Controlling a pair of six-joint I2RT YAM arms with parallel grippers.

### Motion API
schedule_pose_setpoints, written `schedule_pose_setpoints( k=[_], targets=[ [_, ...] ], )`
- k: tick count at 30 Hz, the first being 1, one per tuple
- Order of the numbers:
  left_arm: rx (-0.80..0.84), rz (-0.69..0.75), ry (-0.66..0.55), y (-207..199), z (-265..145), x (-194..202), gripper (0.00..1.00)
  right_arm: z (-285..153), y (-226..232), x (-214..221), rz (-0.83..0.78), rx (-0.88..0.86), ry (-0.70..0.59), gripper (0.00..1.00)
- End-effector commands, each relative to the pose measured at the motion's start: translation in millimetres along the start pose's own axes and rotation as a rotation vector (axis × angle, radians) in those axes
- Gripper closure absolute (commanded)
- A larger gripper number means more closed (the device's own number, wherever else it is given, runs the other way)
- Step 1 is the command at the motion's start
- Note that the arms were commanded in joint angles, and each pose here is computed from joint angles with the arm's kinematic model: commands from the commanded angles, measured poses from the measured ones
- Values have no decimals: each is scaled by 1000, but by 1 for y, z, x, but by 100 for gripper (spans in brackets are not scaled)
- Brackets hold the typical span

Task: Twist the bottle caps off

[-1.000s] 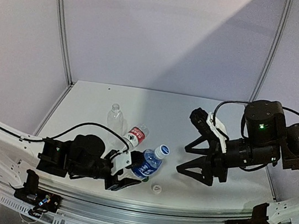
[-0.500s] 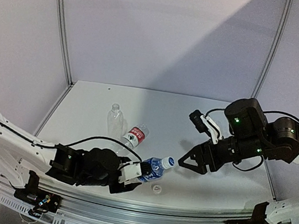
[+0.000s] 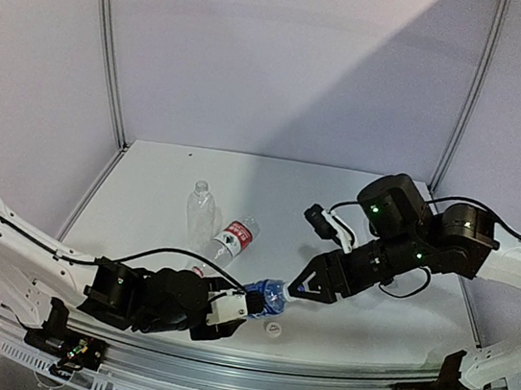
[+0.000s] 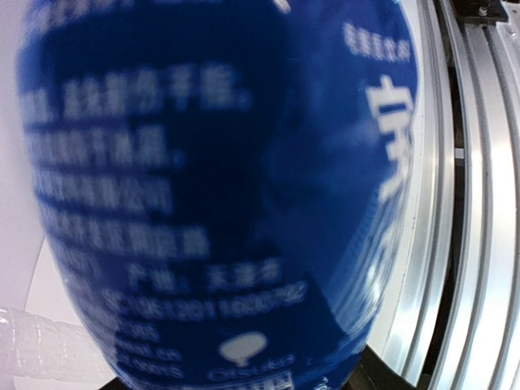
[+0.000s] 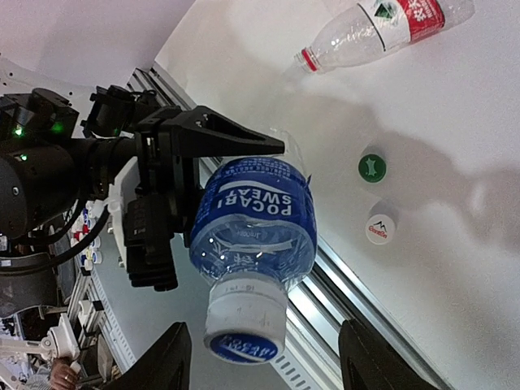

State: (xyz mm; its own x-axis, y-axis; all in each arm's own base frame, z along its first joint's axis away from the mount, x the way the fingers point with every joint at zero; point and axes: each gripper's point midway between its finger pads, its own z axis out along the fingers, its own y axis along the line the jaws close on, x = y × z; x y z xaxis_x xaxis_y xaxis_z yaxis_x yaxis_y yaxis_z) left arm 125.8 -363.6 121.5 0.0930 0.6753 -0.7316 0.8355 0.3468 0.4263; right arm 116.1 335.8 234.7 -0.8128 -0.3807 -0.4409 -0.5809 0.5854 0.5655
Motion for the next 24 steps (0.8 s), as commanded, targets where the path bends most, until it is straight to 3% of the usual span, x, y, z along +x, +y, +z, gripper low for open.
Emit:
schedule_pose_setpoints(
  k=[1,24],
  targets=[
    [-31,24,-20,1,-2,-9,43,15,5,0,11,-47,37,38],
    [-30,20,15,-3,3,-5,43,-1,2,3,61,-13,20,47]
  ],
)
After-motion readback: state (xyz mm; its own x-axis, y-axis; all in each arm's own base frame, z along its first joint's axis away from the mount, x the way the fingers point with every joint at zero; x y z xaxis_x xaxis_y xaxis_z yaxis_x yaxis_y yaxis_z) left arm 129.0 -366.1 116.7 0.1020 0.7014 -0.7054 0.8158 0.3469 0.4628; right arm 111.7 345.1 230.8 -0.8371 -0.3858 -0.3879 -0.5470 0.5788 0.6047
